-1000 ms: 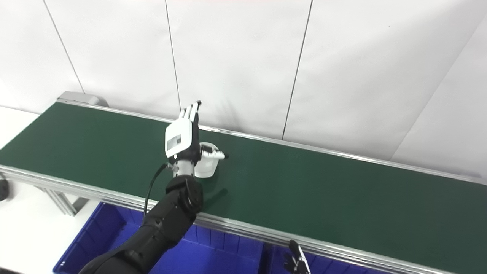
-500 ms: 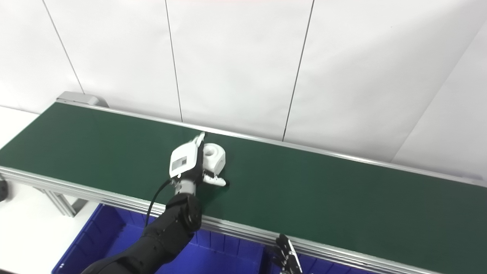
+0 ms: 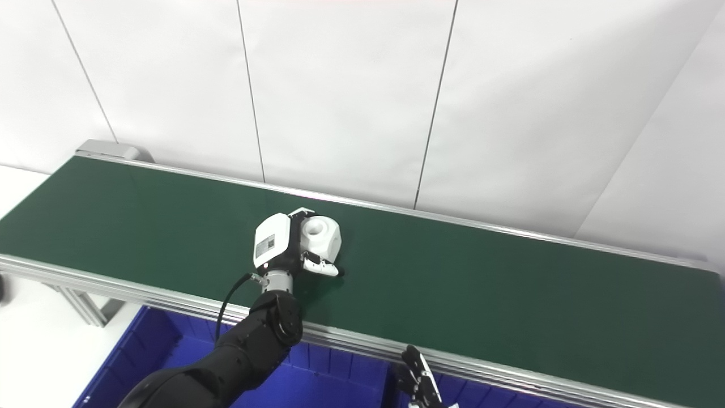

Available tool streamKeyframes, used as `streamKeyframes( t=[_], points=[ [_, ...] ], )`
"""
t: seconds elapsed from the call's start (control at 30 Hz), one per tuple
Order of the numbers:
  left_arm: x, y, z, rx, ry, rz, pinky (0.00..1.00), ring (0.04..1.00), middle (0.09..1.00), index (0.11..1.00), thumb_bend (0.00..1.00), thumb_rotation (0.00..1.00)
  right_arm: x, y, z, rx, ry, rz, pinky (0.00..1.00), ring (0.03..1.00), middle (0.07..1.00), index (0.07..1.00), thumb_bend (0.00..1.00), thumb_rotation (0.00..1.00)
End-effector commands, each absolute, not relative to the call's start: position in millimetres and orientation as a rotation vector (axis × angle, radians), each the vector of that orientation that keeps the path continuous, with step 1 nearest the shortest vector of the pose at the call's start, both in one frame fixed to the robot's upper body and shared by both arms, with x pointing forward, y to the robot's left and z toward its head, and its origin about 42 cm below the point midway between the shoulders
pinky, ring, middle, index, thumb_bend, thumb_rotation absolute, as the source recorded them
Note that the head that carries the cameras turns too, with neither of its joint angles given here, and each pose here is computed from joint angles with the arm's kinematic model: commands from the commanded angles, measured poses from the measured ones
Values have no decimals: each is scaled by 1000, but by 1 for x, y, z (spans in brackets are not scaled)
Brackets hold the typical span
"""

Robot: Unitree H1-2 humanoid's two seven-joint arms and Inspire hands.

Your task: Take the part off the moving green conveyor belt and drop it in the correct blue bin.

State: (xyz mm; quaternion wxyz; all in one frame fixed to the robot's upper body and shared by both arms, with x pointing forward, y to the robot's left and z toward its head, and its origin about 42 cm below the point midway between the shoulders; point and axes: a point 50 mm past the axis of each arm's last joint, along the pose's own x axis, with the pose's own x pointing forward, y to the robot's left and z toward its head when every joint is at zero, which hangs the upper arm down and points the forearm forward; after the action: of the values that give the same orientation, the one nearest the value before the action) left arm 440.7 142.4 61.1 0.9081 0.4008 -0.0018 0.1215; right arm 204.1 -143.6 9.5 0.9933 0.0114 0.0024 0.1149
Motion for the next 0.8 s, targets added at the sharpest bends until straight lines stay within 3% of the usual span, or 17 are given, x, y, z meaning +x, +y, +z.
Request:
streamKeyframes(
  t=[0.0,0.43,0.77],
  points=[
    [451,141,74,820,-39,274,352,406,483,519,502,0,207,-138,21,48,-59,244,861,879,921,946,827,1000],
    [453,141,85,804,-78,266,332,390,459,532,500,0,207,-138,20,48,-56,257,859,849,913,952,833,1000],
    [448,151,149,840,-232,199,341,402,486,525,501,0,206,-136,32,44,-90,263,838,830,910,955,836,1000]
  ],
)
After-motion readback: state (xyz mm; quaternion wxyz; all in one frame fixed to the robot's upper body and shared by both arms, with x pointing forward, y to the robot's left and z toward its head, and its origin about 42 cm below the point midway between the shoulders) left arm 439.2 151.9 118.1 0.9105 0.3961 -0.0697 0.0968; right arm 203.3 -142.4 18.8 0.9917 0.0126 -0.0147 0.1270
